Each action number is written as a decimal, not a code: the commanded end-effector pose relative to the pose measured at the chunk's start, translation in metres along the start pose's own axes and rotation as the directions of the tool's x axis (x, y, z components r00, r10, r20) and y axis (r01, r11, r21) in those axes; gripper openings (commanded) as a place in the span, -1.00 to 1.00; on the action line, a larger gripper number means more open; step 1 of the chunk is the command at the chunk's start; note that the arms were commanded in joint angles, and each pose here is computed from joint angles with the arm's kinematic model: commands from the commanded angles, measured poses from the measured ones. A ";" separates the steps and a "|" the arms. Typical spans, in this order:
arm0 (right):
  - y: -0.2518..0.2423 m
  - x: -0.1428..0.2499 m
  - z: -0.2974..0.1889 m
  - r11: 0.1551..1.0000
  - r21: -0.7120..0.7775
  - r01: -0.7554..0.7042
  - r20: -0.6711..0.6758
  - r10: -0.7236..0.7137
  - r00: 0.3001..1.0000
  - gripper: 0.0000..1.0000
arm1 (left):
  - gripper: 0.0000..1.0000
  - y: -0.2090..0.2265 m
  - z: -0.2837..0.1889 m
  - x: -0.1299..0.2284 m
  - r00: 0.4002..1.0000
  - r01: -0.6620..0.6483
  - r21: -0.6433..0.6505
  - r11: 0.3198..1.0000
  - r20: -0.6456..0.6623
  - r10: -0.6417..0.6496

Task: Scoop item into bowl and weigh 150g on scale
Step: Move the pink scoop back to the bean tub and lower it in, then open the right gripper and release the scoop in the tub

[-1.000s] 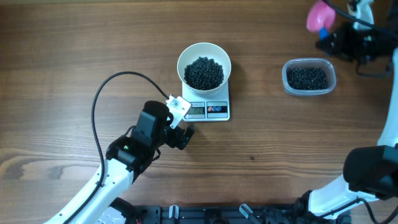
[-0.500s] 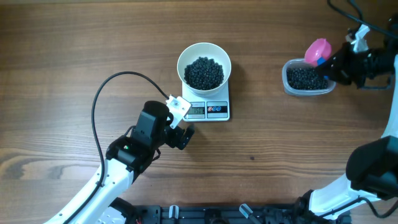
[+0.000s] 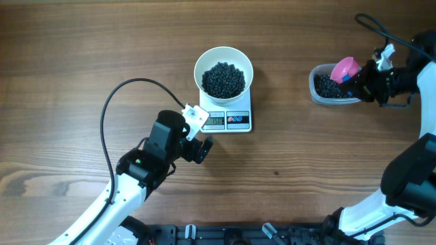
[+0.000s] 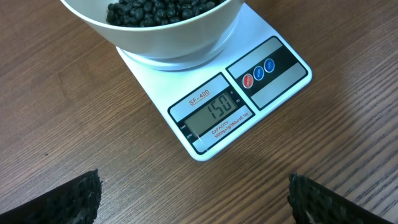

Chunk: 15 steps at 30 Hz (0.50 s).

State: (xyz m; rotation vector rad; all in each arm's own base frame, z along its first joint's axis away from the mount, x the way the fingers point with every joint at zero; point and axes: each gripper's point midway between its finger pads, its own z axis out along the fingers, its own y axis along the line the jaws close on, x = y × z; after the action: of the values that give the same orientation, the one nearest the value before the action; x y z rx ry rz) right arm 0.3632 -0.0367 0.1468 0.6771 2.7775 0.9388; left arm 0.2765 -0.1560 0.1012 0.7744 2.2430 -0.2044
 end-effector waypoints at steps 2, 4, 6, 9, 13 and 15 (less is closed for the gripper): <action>-0.009 -0.011 0.010 0.997 -0.012 -0.074 0.029 0.074 0.997 -0.63 | 1.00 0.004 0.000 0.002 1.000 0.002 -0.011 1.000 -0.005 -0.002; -0.010 -0.014 0.011 0.996 -0.015 -0.086 0.038 0.086 0.996 -0.50 | 1.00 0.004 0.000 0.002 1.000 0.002 -0.011 1.000 -0.005 -0.002; -0.009 -0.014 0.011 0.996 -0.017 -0.088 0.038 0.088 0.995 -0.49 | 1.00 0.004 0.000 0.002 1.000 0.002 -0.011 1.000 -0.005 -0.002; -0.009 -0.012 0.011 0.995 -0.016 -0.099 0.030 0.100 0.995 -0.38 | 1.00 0.004 0.000 0.002 1.000 0.002 -0.011 1.000 -0.005 -0.002; -0.010 -0.004 0.011 0.990 -0.009 -0.141 -0.002 0.141 0.990 -0.18 | 1.00 0.004 0.000 0.002 1.000 0.002 -0.011 1.000 -0.005 -0.002; -0.011 0.002 0.011 0.988 -0.003 -0.157 -0.023 0.157 0.987 0.02 | 1.00 0.004 0.000 0.002 1.000 0.002 -0.011 1.000 -0.005 -0.002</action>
State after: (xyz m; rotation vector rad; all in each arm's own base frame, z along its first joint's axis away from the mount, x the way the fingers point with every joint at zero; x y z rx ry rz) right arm 0.3659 -0.0384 0.1374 0.8399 2.7508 0.9538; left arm 0.2765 -0.1560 0.1012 0.7744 2.2430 -0.2044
